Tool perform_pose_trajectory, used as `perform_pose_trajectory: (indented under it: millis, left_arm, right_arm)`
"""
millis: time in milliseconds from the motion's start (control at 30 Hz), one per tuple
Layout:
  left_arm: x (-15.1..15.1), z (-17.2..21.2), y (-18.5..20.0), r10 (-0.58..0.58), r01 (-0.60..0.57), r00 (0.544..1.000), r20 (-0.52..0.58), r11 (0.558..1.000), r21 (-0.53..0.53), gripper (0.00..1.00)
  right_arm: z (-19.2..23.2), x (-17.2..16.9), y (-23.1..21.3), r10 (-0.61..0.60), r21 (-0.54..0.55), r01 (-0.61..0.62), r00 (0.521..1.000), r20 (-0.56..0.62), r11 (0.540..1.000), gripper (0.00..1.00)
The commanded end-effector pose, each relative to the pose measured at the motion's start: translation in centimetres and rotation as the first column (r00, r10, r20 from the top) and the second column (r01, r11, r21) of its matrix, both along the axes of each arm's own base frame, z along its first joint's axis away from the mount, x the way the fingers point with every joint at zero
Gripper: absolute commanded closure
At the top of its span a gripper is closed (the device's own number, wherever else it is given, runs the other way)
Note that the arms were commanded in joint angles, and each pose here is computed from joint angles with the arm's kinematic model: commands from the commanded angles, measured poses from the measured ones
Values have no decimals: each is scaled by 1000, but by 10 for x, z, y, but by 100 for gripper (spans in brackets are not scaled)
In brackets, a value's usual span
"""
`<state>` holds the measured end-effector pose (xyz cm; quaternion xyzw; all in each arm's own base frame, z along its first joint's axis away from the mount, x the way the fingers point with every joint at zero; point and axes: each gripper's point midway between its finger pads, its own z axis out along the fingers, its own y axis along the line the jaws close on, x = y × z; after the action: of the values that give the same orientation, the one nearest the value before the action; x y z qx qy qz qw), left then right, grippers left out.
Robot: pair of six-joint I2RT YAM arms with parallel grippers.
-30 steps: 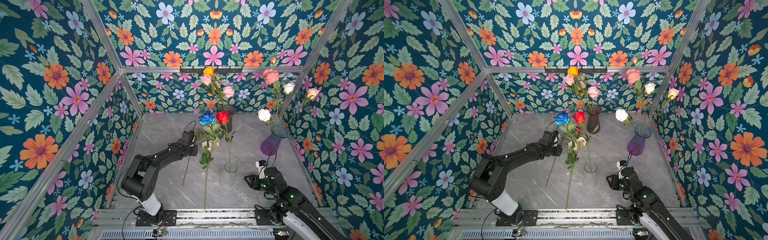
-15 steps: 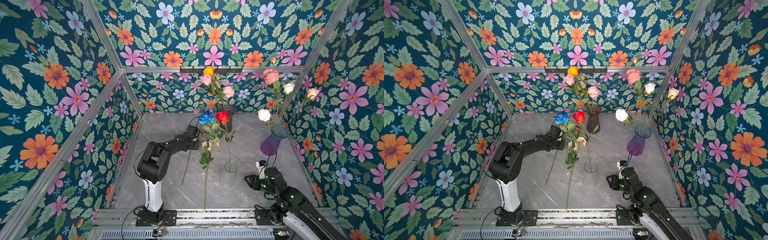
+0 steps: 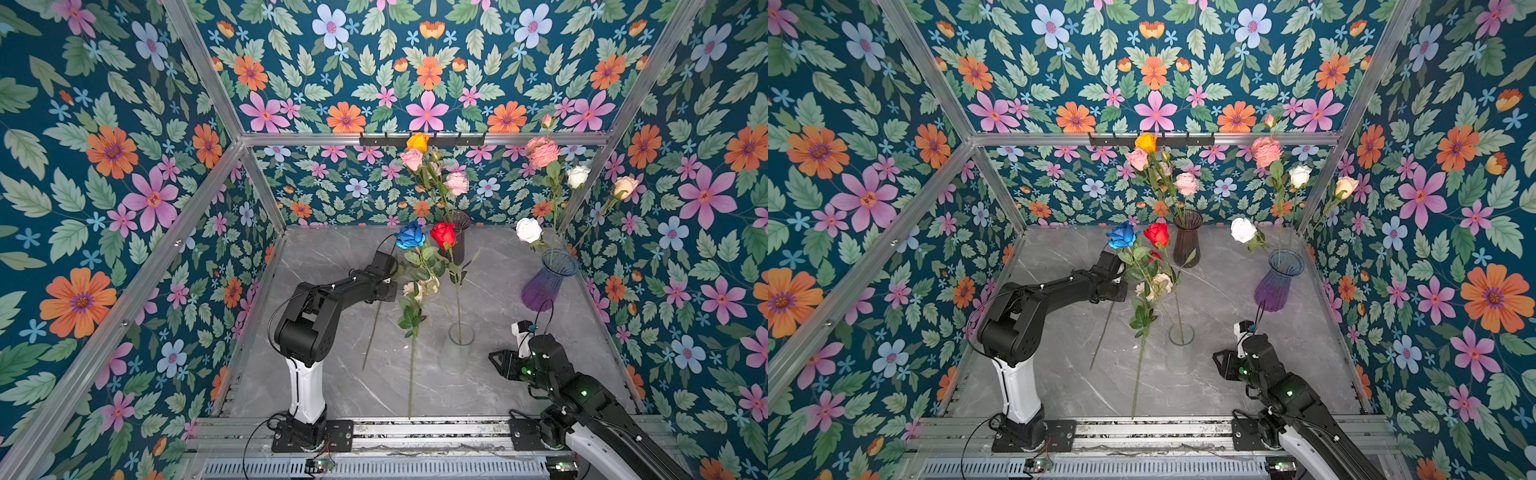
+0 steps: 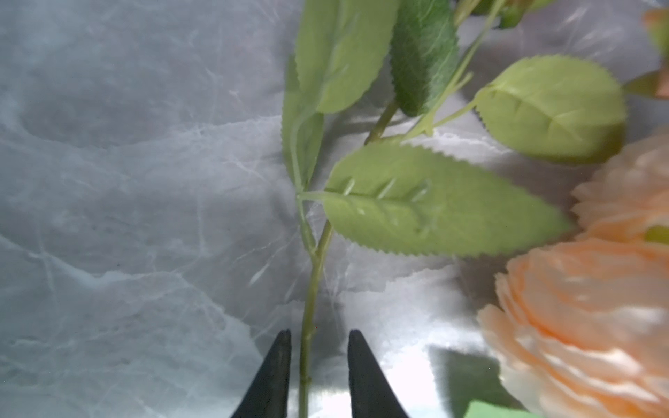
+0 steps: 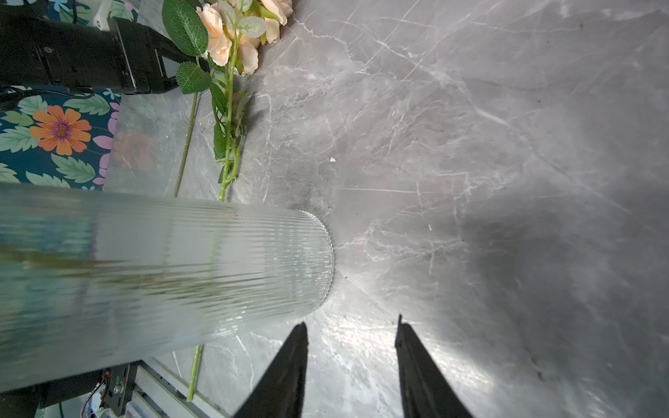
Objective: Arrange the flowers into the vase
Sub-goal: 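Lift the second red rose upright with the left gripper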
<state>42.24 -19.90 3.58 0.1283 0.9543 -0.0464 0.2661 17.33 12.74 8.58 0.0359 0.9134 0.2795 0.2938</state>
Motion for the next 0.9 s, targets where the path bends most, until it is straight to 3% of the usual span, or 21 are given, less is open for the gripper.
perform_pose_trajectory:
  millis: [0,267,700,867]
  left_arm:
    - [1,4,4,-2,1,1000,7,1000,9,68]
    - [2,20,11,6,-7,999,41,1000,21,68]
    - [2,0,5,-6,6,1000,-2,1000,-3,70]
    - [0,-6,2,-17,16,1000,-15,1000,-19,84]
  right_arm:
    - [4,3,1,0,5,0,1000,20,1000,58]
    - [3,3,1,-2,3,2,1000,18,1000,58]
    - [3,3,0,-2,1,2,1000,17,1000,58]
    - [4,3,0,-4,2,4,1000,19,1000,58]
